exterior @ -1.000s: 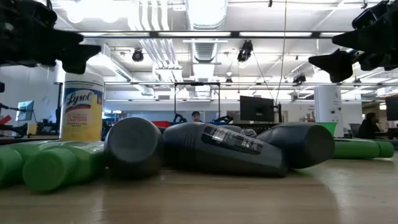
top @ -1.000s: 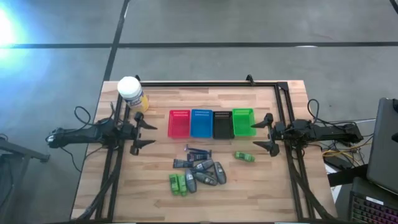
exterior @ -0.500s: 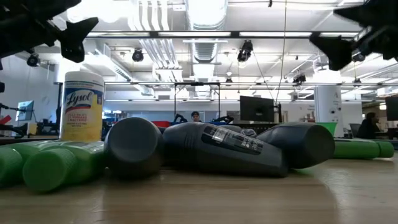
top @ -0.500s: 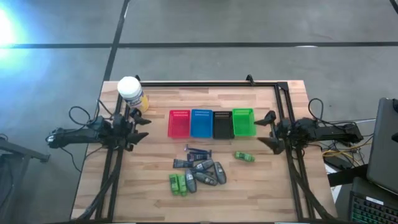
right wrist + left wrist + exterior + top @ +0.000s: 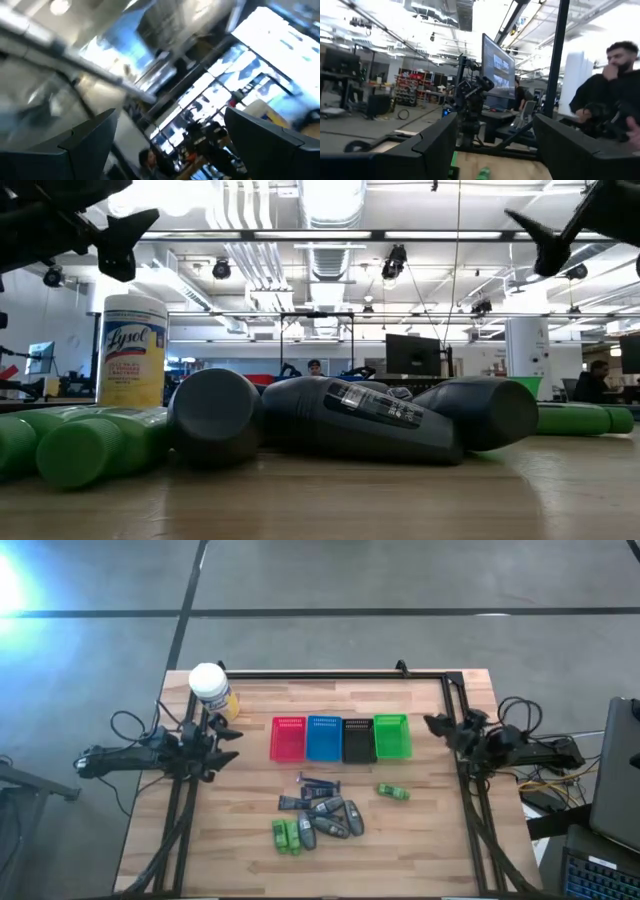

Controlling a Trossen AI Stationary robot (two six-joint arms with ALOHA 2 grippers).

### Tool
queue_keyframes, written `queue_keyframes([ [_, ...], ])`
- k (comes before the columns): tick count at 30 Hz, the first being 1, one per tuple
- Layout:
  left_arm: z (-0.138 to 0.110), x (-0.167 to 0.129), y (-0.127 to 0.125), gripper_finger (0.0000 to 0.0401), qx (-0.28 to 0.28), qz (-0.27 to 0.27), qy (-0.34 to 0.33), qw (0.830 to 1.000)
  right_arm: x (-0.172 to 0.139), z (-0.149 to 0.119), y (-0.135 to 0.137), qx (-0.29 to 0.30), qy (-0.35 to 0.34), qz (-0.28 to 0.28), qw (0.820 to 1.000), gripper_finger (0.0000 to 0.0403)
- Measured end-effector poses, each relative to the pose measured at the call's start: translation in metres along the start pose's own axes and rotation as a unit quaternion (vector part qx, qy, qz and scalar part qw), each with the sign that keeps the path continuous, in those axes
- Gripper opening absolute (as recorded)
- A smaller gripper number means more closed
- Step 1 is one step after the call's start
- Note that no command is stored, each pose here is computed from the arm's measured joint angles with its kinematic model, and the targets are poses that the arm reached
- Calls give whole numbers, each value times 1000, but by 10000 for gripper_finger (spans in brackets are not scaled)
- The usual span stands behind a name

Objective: Pick & Place Travel size toiletries
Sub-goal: Put the shampoo into the black basket

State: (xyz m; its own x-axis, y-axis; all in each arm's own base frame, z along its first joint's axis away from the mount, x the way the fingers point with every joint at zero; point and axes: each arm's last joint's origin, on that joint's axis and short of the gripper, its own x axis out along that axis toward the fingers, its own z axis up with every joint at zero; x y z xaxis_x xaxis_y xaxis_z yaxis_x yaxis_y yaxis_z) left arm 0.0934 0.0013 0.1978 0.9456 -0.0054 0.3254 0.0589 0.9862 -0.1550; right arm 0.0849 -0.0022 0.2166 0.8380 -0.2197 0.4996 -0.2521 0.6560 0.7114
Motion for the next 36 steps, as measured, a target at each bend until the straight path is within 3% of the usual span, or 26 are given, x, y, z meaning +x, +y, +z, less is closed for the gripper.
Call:
queue_keyframes([
  [6,0,0,1,264,7,12,-2,1000,13,-20,-12,105,70,-75,989,364],
  [11,-2,0,1,264,-7,20,10,1000,33,-44,-13,188,182,-131,956,363],
  [15,-6,1,2,264,-30,24,24,999,57,-61,-4,210,235,-166,934,363],
  [20,-6,1,2,264,-34,25,28,999,94,-77,9,250,246,-193,916,364],
  [23,-6,1,2,264,-34,25,28,999,115,-85,15,229,285,-191,911,363],
  [25,-7,1,2,264,-31,26,28,999,124,-92,18,214,345,-201,891,360],
  [28,-7,1,2,264,-33,26,28,999,129,-104,25,197,430,-246,846,349],
  [31,-7,1,2,264,-34,26,28,999,131,-113,31,154,502,-252,813,339],
  [36,-7,1,2,264,-33,26,28,999,128,-120,32,113,567,-300,759,328],
])
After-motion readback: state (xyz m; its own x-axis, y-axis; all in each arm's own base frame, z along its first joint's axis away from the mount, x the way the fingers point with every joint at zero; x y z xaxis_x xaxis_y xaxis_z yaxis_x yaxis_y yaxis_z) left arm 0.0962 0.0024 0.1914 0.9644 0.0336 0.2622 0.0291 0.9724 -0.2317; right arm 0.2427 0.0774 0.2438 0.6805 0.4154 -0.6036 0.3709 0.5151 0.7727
